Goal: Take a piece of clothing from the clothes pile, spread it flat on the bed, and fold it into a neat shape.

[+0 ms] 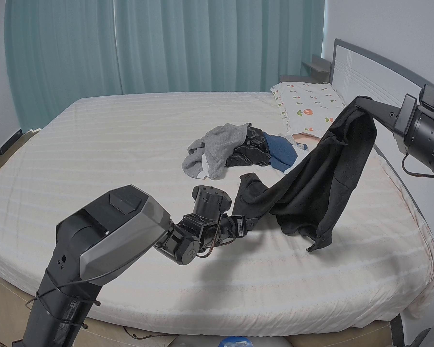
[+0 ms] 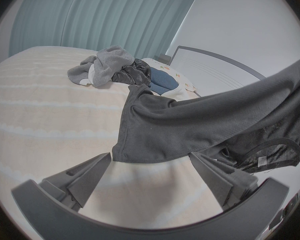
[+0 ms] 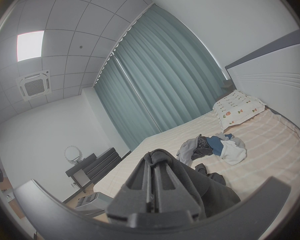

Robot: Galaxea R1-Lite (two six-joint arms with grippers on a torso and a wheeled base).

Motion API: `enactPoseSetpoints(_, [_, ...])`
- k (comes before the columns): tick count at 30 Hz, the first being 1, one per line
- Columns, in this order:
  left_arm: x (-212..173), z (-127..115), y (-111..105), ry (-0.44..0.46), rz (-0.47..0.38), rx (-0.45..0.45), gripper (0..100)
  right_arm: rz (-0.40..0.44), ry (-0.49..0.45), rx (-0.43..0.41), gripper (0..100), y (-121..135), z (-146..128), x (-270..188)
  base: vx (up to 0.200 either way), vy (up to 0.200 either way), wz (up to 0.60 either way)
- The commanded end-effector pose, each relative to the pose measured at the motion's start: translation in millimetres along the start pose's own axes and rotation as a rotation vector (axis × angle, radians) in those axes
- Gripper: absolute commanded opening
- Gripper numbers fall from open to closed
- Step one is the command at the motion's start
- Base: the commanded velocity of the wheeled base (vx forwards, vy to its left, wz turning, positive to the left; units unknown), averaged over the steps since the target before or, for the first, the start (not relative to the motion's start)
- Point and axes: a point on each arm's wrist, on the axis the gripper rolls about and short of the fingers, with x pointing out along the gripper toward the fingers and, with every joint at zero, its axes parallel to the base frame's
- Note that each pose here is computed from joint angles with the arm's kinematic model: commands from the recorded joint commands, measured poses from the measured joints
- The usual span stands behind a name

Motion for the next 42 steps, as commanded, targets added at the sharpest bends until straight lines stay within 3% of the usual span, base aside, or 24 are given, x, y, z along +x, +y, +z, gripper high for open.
enactPoseSetpoints(1, [14, -8, 6, -0.011, -0.003, -0.014, 100, 0.006, -0.013, -0.001, 0, 3, 5, 4, 0.000, 0.000, 0.00])
enactPoseSetpoints(13, [27, -7, 15, -0.016, 0.009, -0.049, 100, 0.006, -0.025, -0.002, 0, 2, 10, 9, 0.000, 0.000, 0.00])
enactPoseSetpoints(14, [27, -7, 15, -0.010, 0.012, -0.054, 0, 0.005, -0.026, -0.001, 0, 2, 10, 9, 0.000, 0.000, 0.00])
enactPoseSetpoints(19, [29, -1, 11, -0.014, -0.002, -0.101, 0, 0.008, -0.029, 0.055, 0, 2, 11, 9, 0.000, 0.000, 0.00])
enactPoseSetpoints(30, [27, 0, 12, -0.007, -0.012, -0.222, 0, -0.038, -0.009, 0.062, 0, -10, 4, 9, 0.000, 0.000, 0.00])
enactPoseSetpoints(37, [-23, 34, 19, -0.032, 0.025, -0.259, 0, -0.119, 0.049, 0.075, 0, -34, -13, 12, 0.000, 0.000, 0.00])
enactPoseSetpoints(42, [-51, 50, 12, -0.041, 0.015, -0.265, 0, -0.143, 0.030, 0.142, 0, -44, -10, 20, 0.000, 0.000, 0.00])
